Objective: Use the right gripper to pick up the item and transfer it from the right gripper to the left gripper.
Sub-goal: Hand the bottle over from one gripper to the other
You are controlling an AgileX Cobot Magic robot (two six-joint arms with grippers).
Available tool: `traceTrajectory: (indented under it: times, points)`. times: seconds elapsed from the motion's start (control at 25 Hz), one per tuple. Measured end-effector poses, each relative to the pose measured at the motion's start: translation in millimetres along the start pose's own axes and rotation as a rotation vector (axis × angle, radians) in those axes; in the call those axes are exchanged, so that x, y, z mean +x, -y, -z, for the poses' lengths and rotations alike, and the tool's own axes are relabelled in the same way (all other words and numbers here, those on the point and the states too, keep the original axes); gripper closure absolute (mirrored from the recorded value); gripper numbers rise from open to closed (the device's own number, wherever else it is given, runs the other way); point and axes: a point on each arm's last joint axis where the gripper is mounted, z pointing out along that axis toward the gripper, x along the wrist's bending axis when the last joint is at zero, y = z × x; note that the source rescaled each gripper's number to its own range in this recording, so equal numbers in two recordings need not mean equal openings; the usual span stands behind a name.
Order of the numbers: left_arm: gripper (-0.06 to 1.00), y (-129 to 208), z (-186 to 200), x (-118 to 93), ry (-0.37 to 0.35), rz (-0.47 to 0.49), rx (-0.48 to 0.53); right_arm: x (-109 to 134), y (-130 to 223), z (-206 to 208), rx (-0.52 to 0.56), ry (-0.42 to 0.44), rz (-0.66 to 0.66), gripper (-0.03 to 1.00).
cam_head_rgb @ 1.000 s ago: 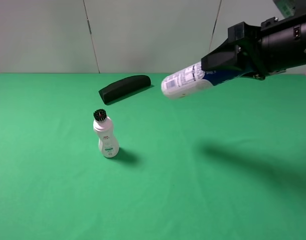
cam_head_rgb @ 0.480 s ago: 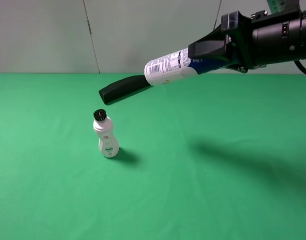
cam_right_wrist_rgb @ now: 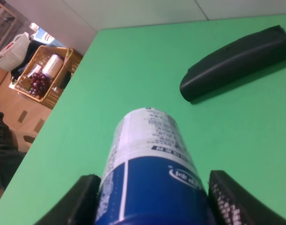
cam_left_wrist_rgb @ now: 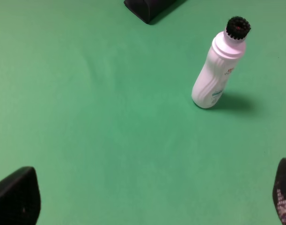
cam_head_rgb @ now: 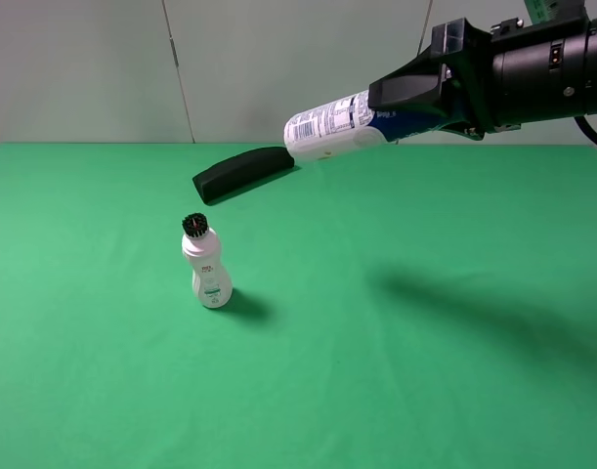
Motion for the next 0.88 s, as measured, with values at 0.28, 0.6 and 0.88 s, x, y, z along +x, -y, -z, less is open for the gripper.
traceTrajectory:
  times: [0.28,0.6,0.88]
  points:
    - [-0.06,0,0,0,0.000,0.000,0.000,0,0,0,0.003,0.002,0.004,0.97]
    - [-0.06,-7,1,-3,0.035,0.016,-0.068,0,1,0,0.006,0.003,0.009,0.97]
    - [-0.06,-43,-14,-9,0.124,-0.077,-0.170,0,1,0,0.010,0.004,0.014,0.97]
